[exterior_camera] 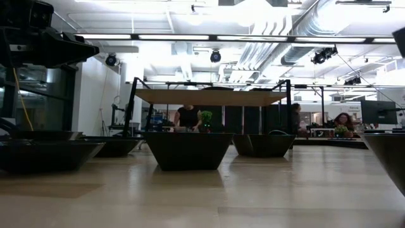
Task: Pick & Place Mini shaped plates
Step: Put the black distorted square plate on the shelf
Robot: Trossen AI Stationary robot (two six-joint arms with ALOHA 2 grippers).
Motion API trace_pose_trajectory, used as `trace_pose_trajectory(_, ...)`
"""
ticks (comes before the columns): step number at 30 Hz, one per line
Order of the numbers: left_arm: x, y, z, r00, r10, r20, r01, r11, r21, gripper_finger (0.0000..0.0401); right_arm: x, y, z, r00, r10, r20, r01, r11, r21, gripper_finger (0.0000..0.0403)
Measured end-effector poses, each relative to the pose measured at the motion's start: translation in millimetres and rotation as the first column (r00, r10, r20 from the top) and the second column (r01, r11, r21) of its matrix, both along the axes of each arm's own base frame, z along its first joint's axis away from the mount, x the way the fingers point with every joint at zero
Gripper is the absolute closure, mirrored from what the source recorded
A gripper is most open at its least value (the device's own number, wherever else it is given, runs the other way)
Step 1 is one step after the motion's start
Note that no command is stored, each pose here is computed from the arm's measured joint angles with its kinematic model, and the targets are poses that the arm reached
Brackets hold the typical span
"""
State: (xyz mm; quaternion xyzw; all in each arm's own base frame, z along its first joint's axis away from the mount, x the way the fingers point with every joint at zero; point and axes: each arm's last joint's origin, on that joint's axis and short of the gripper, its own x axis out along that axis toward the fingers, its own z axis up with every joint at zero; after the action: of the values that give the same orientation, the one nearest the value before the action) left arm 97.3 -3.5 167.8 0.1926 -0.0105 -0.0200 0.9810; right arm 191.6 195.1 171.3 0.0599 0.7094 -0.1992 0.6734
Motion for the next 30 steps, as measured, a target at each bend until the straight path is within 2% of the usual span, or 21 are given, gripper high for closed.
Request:
trace_pose_trajectory(11,0.0,0.0,0.0,1.0,0.0,-0.001,0.0,1.0,0.0,0.0345,-5.0,-6.8,-4.9,1.0,-0.028,-0.006,0.028,0.999,-0.031,0.0251)
trace_pose_trajectory(20,0.0,0.0,0.0,1.0,0.0,0.0,0.0,1.0,0.0,0.0345,1.3,-15.0,-4.2,0.999,0.001,0.051,0.005,0.994,-0.111,0.0268)
trace_pose_trajectory(30,0.0,0.0,0.0,1.0,0.0,0.0,0.0,1.0,0.0,0.0345,5.7,-19.6,-4.3,0.999,-0.019,0.041,0.023,0.995,-0.1,0.0274)
